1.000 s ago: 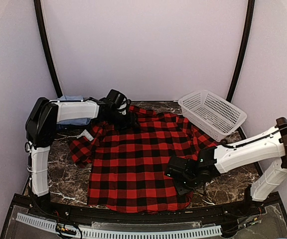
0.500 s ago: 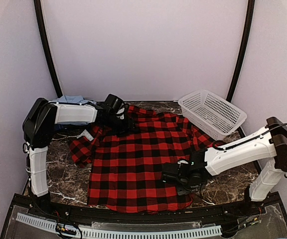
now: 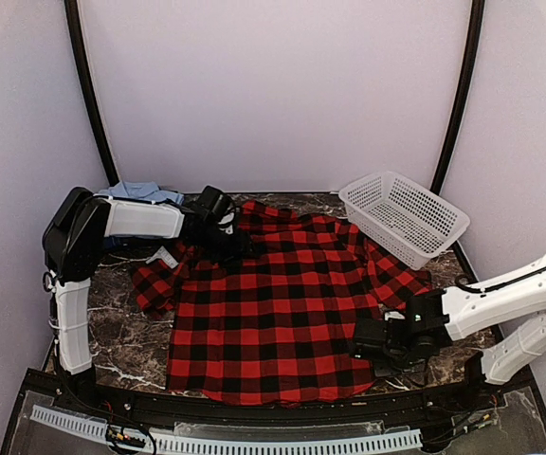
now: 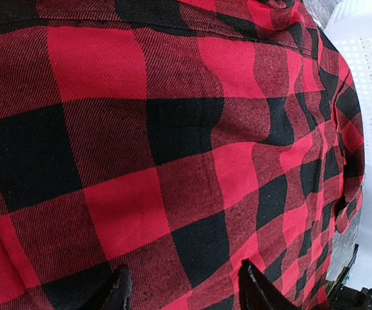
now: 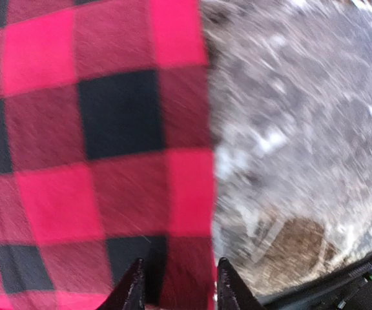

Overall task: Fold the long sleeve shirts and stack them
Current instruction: Flatten out the crumpled shirt at the center of the board, then pick up the flattened shirt from the center of the board.

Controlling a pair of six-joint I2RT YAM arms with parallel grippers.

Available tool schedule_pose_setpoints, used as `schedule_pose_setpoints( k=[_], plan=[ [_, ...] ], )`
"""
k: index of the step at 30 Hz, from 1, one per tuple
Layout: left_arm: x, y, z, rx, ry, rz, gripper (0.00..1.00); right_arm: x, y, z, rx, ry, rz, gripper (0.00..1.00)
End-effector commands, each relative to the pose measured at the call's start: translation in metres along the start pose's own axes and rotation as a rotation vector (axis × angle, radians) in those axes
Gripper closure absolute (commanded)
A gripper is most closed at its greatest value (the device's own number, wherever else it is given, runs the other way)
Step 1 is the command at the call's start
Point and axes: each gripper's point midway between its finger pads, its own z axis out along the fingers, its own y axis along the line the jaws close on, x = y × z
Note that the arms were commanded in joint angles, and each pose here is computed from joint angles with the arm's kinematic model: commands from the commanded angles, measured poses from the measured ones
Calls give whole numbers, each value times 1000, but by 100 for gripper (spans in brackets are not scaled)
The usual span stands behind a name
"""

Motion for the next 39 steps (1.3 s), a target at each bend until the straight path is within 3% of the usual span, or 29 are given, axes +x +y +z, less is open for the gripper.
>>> schedule_pose_setpoints(
  k=[1,10,23,27,39],
  plan=[
    [-14,-15,-24,32,-52,24,44,11,-23,-15,-41,16,148,61],
    [-21,-24,-39,51,-79,35,44,-36,-4,-57,-257,-182,234,48],
    [-14,-19,-76,5,-125,28,44,-118,83,-82,-520,-321,24,48],
    [-7,4,-96,-87,-161,-4,44,-133,106,-79,-563,-332,-44,48],
    [53,130,-190,-516,-291,-264,44,-172,140,-72,-652,-385,-172,48]
  ],
)
